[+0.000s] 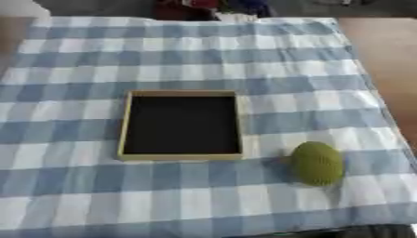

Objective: Pick up objects on the table and place them in the box.

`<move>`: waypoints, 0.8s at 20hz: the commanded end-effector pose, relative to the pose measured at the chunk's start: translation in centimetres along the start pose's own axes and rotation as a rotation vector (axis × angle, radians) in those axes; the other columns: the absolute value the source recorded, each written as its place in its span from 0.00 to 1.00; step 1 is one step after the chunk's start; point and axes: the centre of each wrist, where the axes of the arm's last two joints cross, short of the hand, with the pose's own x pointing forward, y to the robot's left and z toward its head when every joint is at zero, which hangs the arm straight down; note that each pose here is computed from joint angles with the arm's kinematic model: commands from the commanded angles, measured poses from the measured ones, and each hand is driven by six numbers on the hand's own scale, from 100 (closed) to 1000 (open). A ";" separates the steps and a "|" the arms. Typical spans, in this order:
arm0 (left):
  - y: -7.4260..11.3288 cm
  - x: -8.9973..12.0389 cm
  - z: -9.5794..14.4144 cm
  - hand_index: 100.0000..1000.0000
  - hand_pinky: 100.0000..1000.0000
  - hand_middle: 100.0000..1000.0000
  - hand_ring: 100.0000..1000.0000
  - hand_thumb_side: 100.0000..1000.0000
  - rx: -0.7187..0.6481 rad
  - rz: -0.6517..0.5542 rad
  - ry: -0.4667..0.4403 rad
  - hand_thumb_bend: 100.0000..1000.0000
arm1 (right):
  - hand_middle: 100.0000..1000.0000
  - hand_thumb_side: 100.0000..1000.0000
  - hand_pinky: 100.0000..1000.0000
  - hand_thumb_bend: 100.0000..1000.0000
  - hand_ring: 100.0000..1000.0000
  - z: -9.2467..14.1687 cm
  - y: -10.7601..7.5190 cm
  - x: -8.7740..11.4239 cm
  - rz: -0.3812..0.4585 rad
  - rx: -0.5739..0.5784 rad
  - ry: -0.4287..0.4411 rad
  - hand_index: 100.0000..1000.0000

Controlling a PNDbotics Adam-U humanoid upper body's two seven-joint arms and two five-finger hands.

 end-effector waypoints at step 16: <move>0.2 0.9 -1.1 0.80 0.60 0.65 0.45 0.48 -0.040 -0.017 -0.048 0.00 | 0.75 0.46 0.79 0.37 0.81 1.1 2.9 -0.6 0.167 0.644 -0.273 0.84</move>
